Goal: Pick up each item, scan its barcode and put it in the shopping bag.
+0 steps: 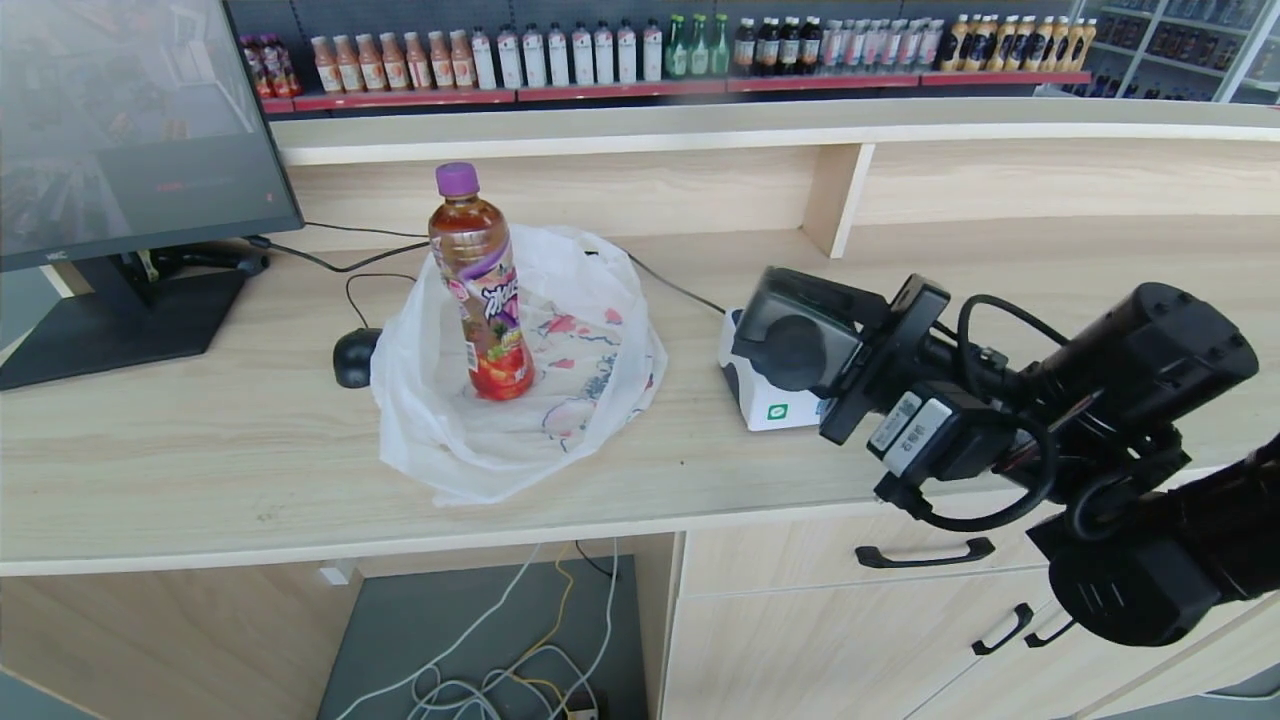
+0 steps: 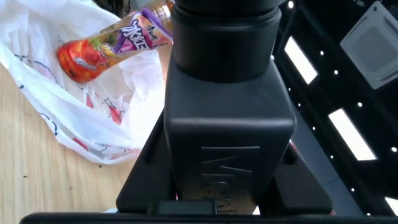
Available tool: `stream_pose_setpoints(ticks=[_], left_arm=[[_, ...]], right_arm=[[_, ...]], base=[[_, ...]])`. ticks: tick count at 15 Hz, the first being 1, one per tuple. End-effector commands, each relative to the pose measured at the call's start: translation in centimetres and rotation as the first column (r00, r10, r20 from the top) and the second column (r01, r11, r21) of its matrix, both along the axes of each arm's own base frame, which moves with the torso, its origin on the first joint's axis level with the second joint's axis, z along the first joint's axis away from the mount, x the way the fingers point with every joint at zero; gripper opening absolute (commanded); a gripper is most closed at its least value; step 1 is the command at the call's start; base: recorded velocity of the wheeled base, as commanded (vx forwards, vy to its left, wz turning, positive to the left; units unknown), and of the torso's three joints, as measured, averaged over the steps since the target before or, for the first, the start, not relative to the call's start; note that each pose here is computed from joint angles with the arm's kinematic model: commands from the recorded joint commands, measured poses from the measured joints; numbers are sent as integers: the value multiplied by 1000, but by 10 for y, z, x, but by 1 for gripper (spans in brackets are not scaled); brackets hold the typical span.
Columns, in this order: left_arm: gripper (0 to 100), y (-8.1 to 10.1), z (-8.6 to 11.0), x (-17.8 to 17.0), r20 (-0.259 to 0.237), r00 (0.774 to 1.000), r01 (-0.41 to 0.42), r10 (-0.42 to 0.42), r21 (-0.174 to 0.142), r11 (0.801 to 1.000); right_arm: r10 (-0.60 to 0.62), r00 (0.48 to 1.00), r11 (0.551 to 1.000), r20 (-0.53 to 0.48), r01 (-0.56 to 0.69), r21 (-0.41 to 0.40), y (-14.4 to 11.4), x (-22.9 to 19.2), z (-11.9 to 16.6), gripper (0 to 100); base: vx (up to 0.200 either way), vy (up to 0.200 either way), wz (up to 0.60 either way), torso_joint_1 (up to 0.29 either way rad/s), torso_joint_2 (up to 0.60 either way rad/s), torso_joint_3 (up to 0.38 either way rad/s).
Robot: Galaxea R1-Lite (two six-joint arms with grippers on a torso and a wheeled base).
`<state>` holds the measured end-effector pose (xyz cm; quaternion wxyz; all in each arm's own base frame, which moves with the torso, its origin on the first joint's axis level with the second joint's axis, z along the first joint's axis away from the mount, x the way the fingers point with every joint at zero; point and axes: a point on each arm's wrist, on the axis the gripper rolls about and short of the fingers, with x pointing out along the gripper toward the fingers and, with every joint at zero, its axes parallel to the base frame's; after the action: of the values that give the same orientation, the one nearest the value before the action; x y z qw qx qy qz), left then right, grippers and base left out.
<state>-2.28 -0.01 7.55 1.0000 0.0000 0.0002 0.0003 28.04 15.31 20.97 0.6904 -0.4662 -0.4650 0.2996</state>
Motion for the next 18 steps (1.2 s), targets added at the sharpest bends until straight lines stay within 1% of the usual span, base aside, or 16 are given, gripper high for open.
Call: stream_pose_setpoints(ticks=[1,3,4,5,6,8,9,10,11,12,13,14,16,18], left_arm=[[100,0,0,0,0,1000,-1,1,0,1000],[100,0,0,0,0,1000,-1,1,0,1000],[100,0,0,0,0,1000,-1,1,0,1000],[100,0,0,0,0,1000,-1,1,0,1000],[100,0,0,0,0,1000,-1,1,0,1000],[100,0,0,0,0,1000,-1,1,0,1000],[100,0,0,0,0,1000,-1,1,0,1000],[100,0,0,0,0,1000,-1,1,0,1000],[100,0,0,0,0,1000,-1,1,0,1000],[100,0,0,0,0,1000,-1,1,0,1000],[100,0,0,0,0,1000,-1,1,0,1000],[100,0,0,0,0,1000,-1,1,0,1000],[100,0,0,0,0,1000,-1,1,0,1000],[100,0,0,0,0,1000,-1,1,0,1000]], right_arm=[[17,1000,998,-11,-16,57,-4,-24,18,0],[36,997,991,-75,-25,133,1,-45,25,0],[49,994,983,-98,-31,182,7,-58,32,0],[57,988,973,-143,-22,231,11,-69,34,0],[55,975,963,-217,5,268,12,-78,29,0],[81,921,937,-381,60,344,10,-92,18,0],[94,894,921,-437,89,379,7,-95,15,0],[117,860,891,-496,130,436,4,-95,15,0],[157,813,853,-561,175,492,3,-95,12,0],[196,775,816,-601,211,538,3,-93,11,0],[243,703,740,-668,311,596,4,-87,3,0],[242,684,716,-688,353,602,5,-80,-1,0],[223,668,720,-710,378,582,8,-71,-9,0],[225,651,707,-725,403,581,8,-62,-15,0]], base=[[0,0,0,0,0,0],[0,0,0,0,0,0],[0,0,0,0,0,0],[0,0,0,0,0,0],[0,0,0,0,0,0],[0,0,0,0,0,0],[0,0,0,0,0,0],[0,0,0,0,0,0],[0,0,0,0,0,0],[0,0,0,0,0,0],[0,0,0,0,0,0],[0,0,0,0,0,0],[0,0,0,0,0,0],[0,0,0,0,0,0]])
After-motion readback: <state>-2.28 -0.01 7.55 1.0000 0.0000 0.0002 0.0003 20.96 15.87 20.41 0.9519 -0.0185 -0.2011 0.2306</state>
